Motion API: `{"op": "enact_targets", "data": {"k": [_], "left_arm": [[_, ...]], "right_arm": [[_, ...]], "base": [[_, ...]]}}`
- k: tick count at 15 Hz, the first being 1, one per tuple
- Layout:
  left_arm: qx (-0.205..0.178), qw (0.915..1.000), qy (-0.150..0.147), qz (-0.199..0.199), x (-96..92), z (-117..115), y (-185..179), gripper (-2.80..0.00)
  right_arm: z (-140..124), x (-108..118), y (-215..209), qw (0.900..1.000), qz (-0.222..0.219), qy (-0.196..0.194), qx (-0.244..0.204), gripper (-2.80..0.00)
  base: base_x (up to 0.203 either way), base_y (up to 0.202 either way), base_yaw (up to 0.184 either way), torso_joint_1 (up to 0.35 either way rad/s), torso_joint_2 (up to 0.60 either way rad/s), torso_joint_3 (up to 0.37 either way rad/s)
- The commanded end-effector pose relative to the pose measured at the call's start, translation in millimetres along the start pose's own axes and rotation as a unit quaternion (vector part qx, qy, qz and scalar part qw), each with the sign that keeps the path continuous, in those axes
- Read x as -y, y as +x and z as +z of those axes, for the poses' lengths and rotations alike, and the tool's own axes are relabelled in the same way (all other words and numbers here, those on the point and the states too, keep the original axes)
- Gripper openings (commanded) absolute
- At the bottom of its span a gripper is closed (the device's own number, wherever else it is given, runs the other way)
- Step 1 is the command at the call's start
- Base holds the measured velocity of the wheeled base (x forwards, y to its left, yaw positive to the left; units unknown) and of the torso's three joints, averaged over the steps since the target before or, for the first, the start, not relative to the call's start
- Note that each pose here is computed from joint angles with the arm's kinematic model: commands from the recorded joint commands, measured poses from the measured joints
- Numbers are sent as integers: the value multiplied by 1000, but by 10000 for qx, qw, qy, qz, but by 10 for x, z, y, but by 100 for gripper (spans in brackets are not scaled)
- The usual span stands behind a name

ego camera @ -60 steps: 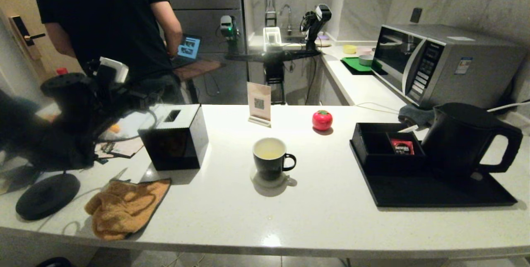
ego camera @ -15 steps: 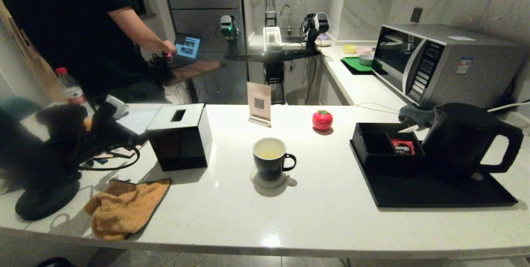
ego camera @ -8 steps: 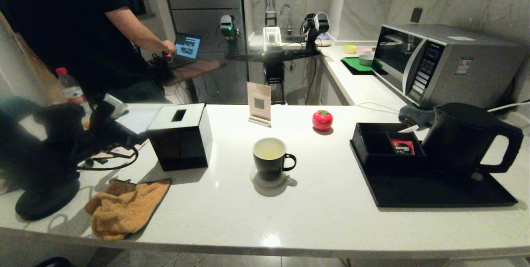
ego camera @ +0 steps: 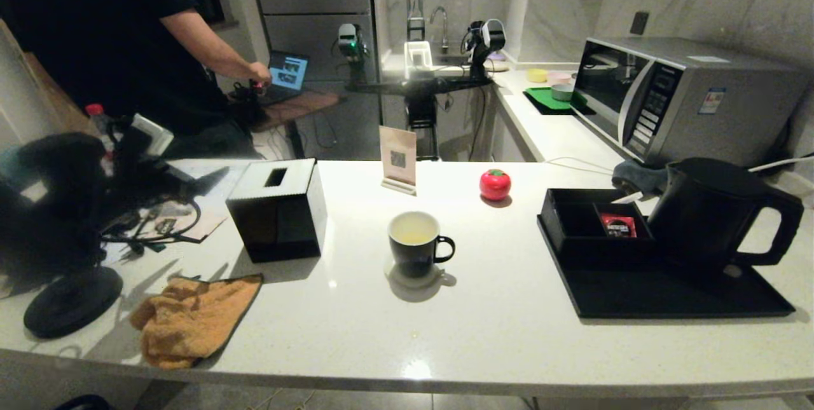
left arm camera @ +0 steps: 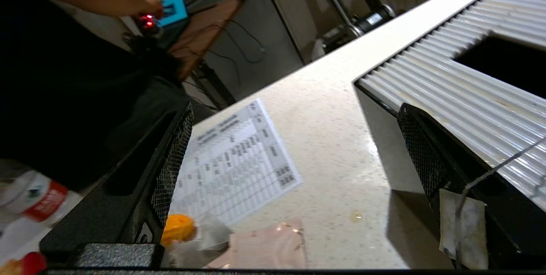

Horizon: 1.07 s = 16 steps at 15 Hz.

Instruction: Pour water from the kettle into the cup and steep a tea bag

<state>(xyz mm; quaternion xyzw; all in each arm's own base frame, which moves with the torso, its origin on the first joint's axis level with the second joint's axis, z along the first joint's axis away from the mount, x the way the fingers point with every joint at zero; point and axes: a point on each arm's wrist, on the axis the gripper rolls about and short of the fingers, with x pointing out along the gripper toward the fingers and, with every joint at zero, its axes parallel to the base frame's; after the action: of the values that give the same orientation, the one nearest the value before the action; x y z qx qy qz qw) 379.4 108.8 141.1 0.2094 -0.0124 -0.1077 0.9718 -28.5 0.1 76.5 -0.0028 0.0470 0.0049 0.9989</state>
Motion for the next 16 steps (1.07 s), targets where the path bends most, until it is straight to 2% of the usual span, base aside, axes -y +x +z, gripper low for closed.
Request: {"op": "enact_targets", "data": {"k": [1, 4, 9, 13, 16], "left_arm": [[193, 9997, 85, 94, -58, 148, -41, 0], [327, 9992, 166, 161, -101, 213, -57, 0], [440, 9985, 203, -243, -82, 245, -69, 0], [192, 9966, 255, -757, -19, 263, -35, 0], [-20, 9928, 474, -1103, 14, 369, 10, 0]], "right_arm": [[-1, 0, 1, 10000, 6, -2, -13, -280], [-1, 0, 1, 10000, 6, -2, -13, -280], [-1, 0, 1, 10000, 3, -2, -13, -280], [-1, 0, 1, 10000, 3, -2, -13, -280], [-1, 0, 1, 10000, 6, -2, -13, -280]], "base": [[0, 0, 0, 0, 0, 0], [0, 0, 0, 0, 0, 0], [0, 0, 0, 0, 0, 0], [0, 0, 0, 0, 0, 0], [0, 0, 0, 0, 0, 0]]}}
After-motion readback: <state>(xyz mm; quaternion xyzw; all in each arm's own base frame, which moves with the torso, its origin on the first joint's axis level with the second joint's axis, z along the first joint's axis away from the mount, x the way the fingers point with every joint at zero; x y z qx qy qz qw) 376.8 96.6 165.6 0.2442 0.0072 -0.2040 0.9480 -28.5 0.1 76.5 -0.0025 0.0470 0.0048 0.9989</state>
